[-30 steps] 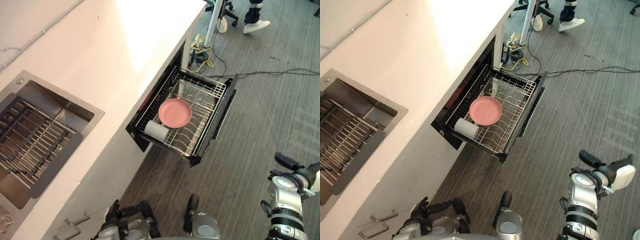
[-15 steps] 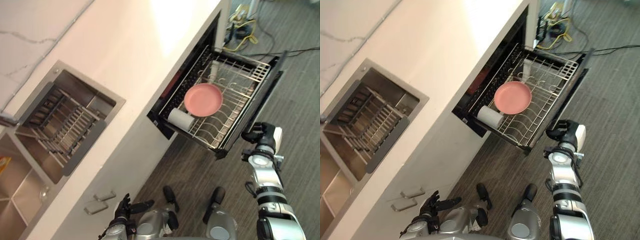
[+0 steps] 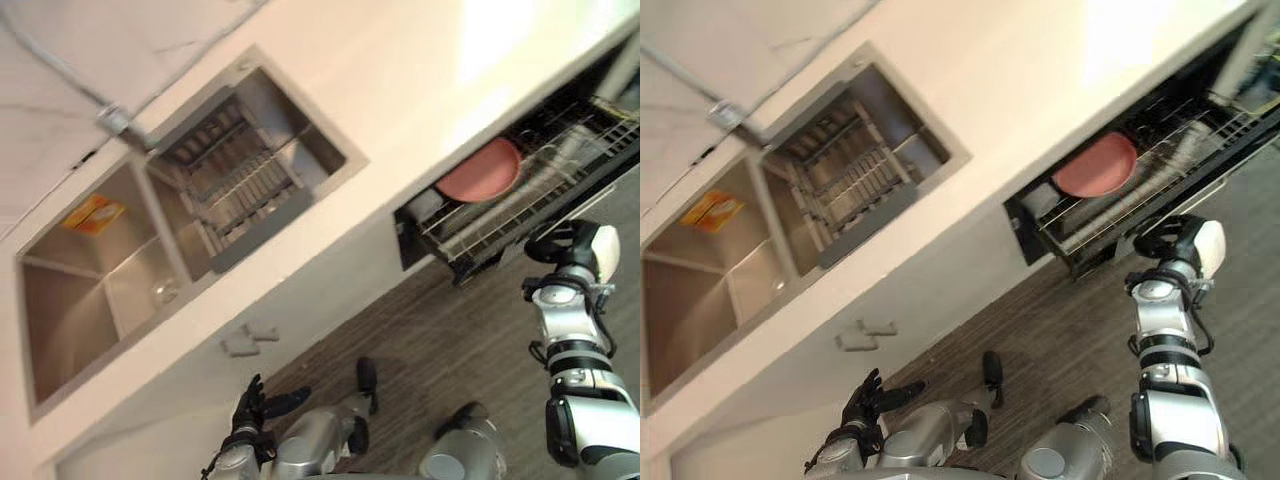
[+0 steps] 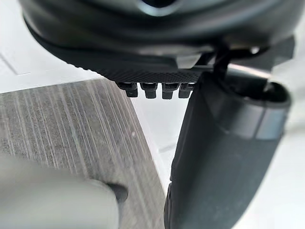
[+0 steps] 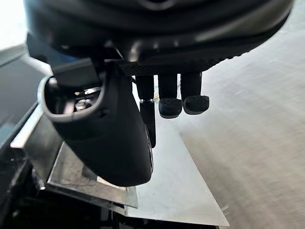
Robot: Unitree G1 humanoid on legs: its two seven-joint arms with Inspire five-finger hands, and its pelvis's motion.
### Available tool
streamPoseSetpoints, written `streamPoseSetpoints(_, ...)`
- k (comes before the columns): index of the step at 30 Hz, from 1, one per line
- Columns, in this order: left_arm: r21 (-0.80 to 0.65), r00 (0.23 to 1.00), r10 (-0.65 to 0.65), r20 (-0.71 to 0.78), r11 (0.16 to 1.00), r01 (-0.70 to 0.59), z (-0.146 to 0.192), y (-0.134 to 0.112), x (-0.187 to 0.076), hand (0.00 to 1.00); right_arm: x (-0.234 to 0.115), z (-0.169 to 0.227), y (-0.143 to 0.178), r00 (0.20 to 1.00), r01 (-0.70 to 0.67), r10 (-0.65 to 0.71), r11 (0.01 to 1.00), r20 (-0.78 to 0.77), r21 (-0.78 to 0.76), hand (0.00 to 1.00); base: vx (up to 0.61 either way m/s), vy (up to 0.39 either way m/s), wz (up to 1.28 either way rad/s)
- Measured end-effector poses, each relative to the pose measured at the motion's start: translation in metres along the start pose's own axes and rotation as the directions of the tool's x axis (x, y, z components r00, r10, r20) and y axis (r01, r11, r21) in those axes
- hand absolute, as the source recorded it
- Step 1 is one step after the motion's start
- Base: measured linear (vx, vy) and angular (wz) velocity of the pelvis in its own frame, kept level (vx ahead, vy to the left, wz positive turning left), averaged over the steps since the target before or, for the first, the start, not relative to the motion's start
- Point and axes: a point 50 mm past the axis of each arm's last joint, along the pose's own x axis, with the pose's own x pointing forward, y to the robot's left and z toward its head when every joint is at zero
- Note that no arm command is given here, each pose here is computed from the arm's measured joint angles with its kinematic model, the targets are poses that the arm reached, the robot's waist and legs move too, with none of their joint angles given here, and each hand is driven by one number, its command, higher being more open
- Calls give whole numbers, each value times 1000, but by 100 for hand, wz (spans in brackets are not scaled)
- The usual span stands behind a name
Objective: Walk over to the sink, pick up the cup, carry it to the dishwasher, place the cup inside the dishwasher, then close the dishwasher door
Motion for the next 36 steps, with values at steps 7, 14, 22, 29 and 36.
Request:
streamPoseSetpoints(7,8,992,13,-125,1000,-12,-39,13,-15,100,10,29,6,998,-42,43,999,50,-13,100,38,-71,33)
streamPoseSetpoints(14,16,990,22,-138,1000,-20,-44,22,-17,100,5,26,17,988,-141,138,990,74,29,100,-33,-57,-11)
streamPoseSetpoints(22,-69,980,64,-189,995,-78,-54,54,-24,100,-125,-155,73,814,-349,501,826,-293,443,100,62,-58,-11)
streamPoseSetpoints(29,-49,977,109,-184,992,-120,-43,76,-21,100,-293,-264,61,469,-59,562,790,-682,610,100,152,36,51)
streamPoseSetpoints(36,-153,988,83,-128,983,-103,-12,56,1,100,-319,-265,67,394,-79,605,773,-692,630,100,64,-148,78)
